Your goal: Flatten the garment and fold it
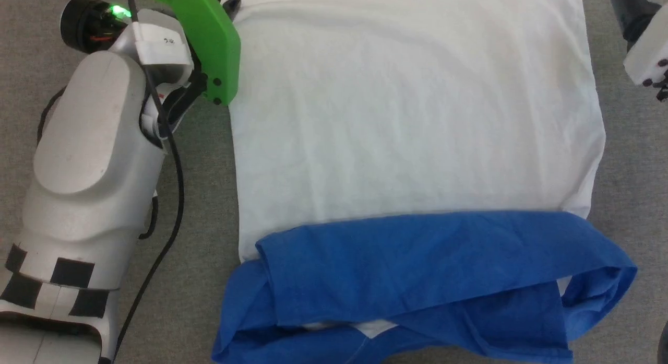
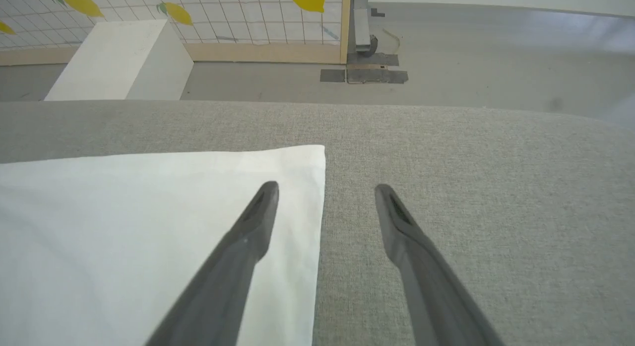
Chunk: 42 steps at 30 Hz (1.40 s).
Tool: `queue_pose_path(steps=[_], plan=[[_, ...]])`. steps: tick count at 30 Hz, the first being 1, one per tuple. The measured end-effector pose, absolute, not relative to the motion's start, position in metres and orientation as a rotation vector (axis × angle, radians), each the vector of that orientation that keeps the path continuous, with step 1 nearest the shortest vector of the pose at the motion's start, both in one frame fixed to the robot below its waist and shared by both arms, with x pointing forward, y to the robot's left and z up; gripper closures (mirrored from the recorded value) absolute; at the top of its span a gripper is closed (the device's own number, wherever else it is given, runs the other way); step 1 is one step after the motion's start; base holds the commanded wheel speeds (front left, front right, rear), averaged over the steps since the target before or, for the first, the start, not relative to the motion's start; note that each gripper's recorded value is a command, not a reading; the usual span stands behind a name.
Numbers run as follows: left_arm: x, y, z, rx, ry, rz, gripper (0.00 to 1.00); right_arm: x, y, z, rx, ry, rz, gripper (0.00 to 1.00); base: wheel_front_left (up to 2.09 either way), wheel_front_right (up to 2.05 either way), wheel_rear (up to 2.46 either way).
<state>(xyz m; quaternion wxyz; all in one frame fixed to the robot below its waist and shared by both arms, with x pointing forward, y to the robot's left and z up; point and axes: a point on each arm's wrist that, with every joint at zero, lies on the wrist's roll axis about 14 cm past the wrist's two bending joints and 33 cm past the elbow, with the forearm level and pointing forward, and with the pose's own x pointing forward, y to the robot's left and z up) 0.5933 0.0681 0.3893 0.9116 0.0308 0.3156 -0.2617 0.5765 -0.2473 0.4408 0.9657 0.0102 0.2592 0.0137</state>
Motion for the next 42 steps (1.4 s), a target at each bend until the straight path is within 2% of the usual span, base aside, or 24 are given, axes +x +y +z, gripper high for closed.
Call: queue_pose_path(steps=[2, 9, 23, 25, 26, 34, 42], plan=[[0.593, 0.067, 0.387, 0.065, 0.654, -0.544, 1.0, 0.582, -0.242, 0.428, 0.016, 0.594, 0.041, 0.0, 0.0, 0.0, 0.0], [0.593, 0.066, 0.38, 0.07, 0.657, -0.555, 1.0, 0.6, -0.23, 0.405, -0.01, 0.685, 0.059, 0.0, 0.0, 0.0, 0.0], [0.596, 0.066, 0.374, 0.078, 0.655, -0.564, 1.0, 0.611, -0.23, 0.367, 0.0, 0.78, 0.027, 0.0, 0.0, 0.0, 0.0], [0.596, 0.066, 0.374, 0.078, 0.654, -0.566, 1.0, 0.613, -0.229, 0.367, 0.004, 0.78, 0.025, 0.45, 0.0, 0.0, 0.0], [0.596, 0.066, 0.374, 0.074, 0.654, -0.568, 1.0, 0.614, -0.228, 0.366, 0.007, 0.78, 0.025, 1.0, 0.0, 0.0, 0.0], [0.601, 0.064, 0.382, 0.045, 0.594, -0.567, 1.0, 0.62, -0.231, 0.378, 0.021, 0.712, 0.013, 1.0, 0.0, 0.0, 0.0], [0.621, 0.078, 0.443, -0.002, 0.328, -0.51, 1.0, 0.627, -0.24, 0.425, 0.043, 0.558, 0.002, 1.0, 0.0, 0.0, 0.0]])
